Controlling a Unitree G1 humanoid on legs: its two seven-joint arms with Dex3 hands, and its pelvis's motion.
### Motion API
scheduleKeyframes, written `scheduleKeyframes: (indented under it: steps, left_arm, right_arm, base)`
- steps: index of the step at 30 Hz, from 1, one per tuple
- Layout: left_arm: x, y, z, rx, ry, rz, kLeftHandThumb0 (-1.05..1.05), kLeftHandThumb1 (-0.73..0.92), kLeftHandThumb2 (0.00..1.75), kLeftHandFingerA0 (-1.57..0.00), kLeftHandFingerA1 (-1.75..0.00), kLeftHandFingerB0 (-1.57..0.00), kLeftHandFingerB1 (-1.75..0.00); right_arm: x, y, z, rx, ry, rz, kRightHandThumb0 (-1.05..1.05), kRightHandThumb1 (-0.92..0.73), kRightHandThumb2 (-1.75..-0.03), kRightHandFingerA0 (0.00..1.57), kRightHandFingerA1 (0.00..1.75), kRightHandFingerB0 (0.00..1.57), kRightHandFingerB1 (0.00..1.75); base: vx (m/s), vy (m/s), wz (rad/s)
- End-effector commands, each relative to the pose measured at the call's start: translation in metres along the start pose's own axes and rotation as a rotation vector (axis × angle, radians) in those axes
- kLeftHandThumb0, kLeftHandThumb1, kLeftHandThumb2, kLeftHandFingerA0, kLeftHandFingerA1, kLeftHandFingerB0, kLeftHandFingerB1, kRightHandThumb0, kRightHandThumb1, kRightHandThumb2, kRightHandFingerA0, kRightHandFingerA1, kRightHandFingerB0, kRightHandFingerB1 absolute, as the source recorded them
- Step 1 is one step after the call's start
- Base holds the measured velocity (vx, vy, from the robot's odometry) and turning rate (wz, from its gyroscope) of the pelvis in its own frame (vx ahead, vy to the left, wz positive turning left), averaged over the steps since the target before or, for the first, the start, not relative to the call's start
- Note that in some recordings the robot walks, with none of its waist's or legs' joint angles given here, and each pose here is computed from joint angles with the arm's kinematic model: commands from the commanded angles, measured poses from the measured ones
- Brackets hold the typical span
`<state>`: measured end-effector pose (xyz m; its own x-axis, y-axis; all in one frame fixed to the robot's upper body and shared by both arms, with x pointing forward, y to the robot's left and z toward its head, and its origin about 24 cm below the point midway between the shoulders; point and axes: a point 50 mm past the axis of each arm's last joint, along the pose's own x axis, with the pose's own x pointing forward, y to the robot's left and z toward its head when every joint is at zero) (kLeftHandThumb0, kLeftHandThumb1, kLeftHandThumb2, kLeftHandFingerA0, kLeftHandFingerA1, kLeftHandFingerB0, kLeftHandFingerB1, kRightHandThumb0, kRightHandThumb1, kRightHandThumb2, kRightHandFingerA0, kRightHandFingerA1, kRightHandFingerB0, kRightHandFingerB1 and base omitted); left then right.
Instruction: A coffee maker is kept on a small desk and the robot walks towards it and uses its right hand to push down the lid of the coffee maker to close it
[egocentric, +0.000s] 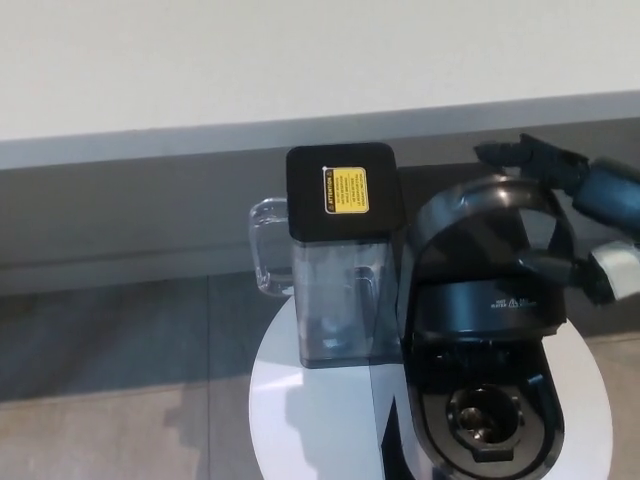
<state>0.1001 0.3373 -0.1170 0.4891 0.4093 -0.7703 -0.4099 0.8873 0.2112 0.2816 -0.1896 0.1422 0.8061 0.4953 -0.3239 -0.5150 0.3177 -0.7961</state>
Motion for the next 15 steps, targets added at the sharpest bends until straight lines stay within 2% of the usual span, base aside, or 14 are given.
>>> scheduleKeyframes:
  steps: [1, 2, 3, 4, 6, 7, 8, 11, 12, 15]
  left_arm:
    - [-0.001, 0.010, 0.004, -0.012, -0.035, 0.028, -0.83, 0.67, 1.03, -0.06, -0.48, -0.09, -0.42]
    - [-0.002, 0.011, 0.003, -0.018, -0.032, 0.035, -0.38, 0.42, 1.04, -0.03, -0.53, 0.00, -0.49]
    - [-0.002, 0.013, 0.002, -0.017, -0.028, 0.043, -0.39, 0.40, 1.04, -0.03, -0.53, 0.00, -0.49]
    - [-0.003, 0.014, 0.001, -0.016, -0.027, 0.046, -0.39, 0.39, 1.03, -0.03, -0.53, 0.00, -0.49]
    - [-0.003, 0.015, 0.002, -0.019, -0.029, 0.050, -0.39, 0.39, 1.03, -0.03, -0.53, 0.00, -0.49]
    - [-0.003, 0.016, 0.002, -0.017, -0.030, 0.050, -0.38, 0.41, 1.04, -0.03, -0.53, 0.00, -0.49]
    - [-0.003, 0.016, 0.002, -0.022, -0.028, 0.052, -0.84, 0.85, 0.66, -0.10, -0.42, -0.17, -0.28]
    - [-0.003, 0.016, 0.003, -0.031, -0.029, 0.054, -0.84, 0.85, 0.66, -0.10, -0.42, -0.17, -0.28]
    - [-0.003, 0.016, 0.001, -0.034, -0.028, 0.047, -0.84, 0.67, 1.04, -0.04, -0.48, -0.08, -0.41]
    - [-0.003, 0.015, 0.001, -0.056, -0.030, 0.046, -0.84, 0.66, 1.04, -0.04, -0.48, -0.10, -0.43]
  right_arm:
    - [-0.015, 0.022, 0.007, 0.003, -0.014, 0.107, -1.02, -0.92, -0.73, 0.34, 0.69, 0.18, 0.40]
    - [-0.025, 0.028, 0.014, 0.018, -0.070, 0.091, -0.90, -0.74, -1.15, 0.42, 0.69, 0.20, 0.50]
    - [-0.036, 0.034, 0.021, 0.014, -0.114, 0.082, -1.01, -0.77, -0.94, 0.44, 0.67, 0.24, 0.45]
    - [-0.041, 0.036, 0.024, 0.004, -0.124, 0.086, -0.96, -0.79, -1.20, 0.47, 0.69, 0.21, 0.49]
    - [-0.045, 0.037, 0.027, -0.003, -0.127, 0.092, -0.96, -0.79, -1.20, 0.47, 0.69, 0.21, 0.49]
    - [-0.054, 0.042, 0.033, -0.024, -0.159, 0.097, -0.95, -0.92, -0.74, 0.45, 0.65, 0.23, 0.41]
    - [-0.060, 0.045, 0.037, -0.036, -0.169, 0.106, -0.94, -0.92, -0.74, 0.46, 0.63, 0.24, 0.41]
    - [-0.069, 0.048, 0.041, -0.051, -0.179, 0.117, -0.94, -0.92, -0.74, 0.46, 0.63, 0.24, 0.41]
    - [-0.074, 0.054, 0.042, -0.046, -0.182, 0.125, -0.95, -0.92, -0.74, 0.46, 0.63, 0.24, 0.41]
    - [-0.082, 0.070, 0.035, 0.019, -0.161, 0.132, -0.93, -0.92, -0.74, 0.45, 0.62, 0.23, 0.41]
  base:
    - [0.00, 0.000, 0.00]
    - [0.00, 0.000, 0.00]
    - [0.00, 0.000, 0.00]
    - [0.00, 0.000, 0.00]
    - [0.00, 0.000, 0.00]
    - [0.00, 0.000, 0.00]
    - [0.00, 0.000, 0.00]
    - [0.00, 0.000, 0.00]
    - [0.00, 0.000, 0.00]
    - [0.00, 0.000, 0.00]
